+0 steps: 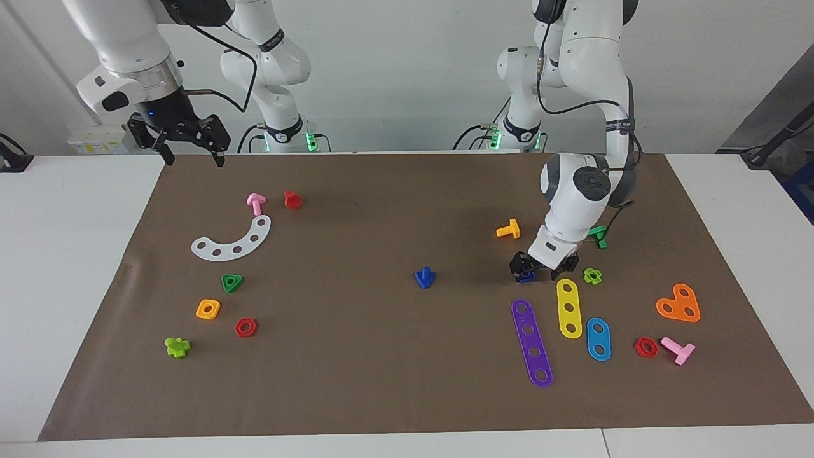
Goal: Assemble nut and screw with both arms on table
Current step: 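Lower the left gripper and grasp the blue square nut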
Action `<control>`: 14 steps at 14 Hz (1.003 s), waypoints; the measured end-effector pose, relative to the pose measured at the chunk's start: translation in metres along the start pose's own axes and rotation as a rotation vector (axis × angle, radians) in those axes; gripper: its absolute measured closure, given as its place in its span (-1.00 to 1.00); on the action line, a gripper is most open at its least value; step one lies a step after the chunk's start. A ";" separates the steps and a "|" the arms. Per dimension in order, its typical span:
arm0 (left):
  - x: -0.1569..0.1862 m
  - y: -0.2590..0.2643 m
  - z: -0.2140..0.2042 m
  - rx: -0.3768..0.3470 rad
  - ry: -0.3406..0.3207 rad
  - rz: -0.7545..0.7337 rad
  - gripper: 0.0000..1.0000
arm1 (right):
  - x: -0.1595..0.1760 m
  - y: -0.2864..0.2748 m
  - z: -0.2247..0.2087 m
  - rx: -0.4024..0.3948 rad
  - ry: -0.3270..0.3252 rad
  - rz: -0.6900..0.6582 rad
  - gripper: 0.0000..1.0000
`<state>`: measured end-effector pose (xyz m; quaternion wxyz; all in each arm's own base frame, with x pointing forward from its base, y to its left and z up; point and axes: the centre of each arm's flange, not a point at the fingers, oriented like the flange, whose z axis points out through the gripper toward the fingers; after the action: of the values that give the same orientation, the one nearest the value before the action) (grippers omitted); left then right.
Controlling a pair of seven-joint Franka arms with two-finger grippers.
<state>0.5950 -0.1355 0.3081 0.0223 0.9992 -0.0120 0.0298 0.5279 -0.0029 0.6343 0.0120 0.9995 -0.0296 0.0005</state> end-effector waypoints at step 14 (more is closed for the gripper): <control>0.003 -0.009 -0.001 0.001 0.006 -0.015 -1.00 | 0.000 0.000 0.000 0.000 0.000 0.000 -1.00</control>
<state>0.5981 -0.1266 0.3093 0.0220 0.9992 -0.0044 0.0325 0.5279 -0.0029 0.6343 0.0120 0.9995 -0.0296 0.0005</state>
